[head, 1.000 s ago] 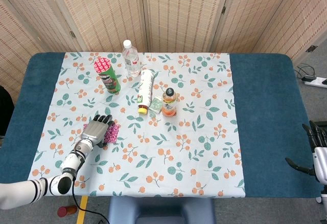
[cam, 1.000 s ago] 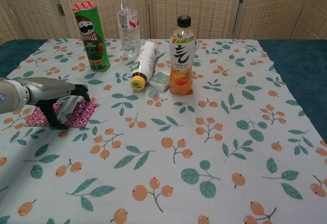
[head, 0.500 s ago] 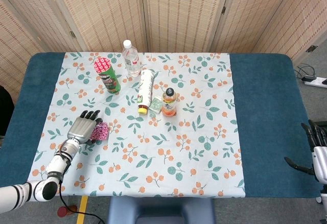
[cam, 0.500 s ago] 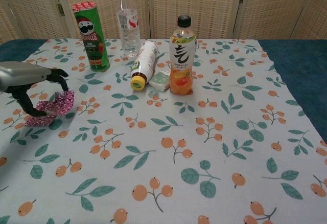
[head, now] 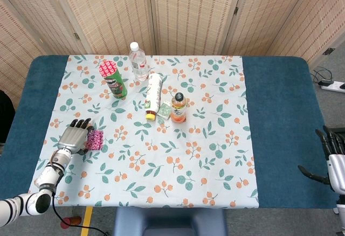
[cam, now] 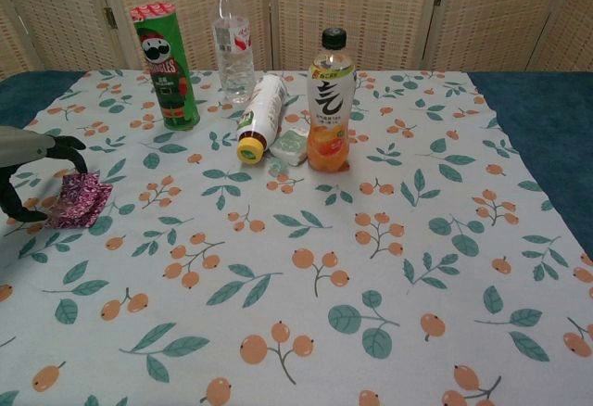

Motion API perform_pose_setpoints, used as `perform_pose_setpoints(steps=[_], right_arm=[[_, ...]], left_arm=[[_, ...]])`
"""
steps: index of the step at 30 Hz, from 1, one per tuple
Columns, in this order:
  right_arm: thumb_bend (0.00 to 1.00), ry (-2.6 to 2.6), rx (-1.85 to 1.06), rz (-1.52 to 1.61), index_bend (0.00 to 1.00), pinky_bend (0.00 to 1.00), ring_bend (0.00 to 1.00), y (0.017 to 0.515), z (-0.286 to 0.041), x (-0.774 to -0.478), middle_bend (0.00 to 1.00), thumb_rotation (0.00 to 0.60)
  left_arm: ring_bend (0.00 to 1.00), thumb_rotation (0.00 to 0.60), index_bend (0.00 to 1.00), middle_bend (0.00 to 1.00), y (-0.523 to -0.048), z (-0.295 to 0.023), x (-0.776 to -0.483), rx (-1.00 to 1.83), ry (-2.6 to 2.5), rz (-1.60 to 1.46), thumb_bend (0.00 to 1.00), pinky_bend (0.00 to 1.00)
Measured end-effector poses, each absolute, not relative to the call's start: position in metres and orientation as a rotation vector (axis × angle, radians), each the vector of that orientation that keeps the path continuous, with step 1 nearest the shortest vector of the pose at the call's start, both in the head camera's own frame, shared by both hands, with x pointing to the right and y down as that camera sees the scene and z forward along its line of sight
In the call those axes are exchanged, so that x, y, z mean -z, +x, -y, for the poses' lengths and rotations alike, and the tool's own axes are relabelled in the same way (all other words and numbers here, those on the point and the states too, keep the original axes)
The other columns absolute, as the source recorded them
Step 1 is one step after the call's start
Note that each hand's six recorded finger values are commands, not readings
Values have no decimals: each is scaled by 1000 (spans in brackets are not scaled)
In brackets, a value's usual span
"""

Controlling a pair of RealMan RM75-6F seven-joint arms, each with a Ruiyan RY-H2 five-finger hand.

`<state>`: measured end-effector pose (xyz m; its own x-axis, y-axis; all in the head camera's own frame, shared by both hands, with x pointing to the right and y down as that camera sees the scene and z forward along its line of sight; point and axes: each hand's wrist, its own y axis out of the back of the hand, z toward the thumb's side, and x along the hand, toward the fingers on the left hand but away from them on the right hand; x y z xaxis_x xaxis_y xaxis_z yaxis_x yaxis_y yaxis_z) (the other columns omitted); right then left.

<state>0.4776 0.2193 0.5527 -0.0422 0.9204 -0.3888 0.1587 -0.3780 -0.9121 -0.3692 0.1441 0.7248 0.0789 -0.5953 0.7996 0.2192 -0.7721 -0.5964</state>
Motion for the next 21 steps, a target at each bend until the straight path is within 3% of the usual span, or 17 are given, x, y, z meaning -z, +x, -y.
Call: perform_pose_setpoints(steps=[21], right_arm=[[195, -1579, -1494, 1155, 0, 0, 0, 476, -220, -553, 0, 493]], left_arm=[[0, 600, 202, 0, -369, -146, -736, 1768, -1783, -356, 328, 0]])
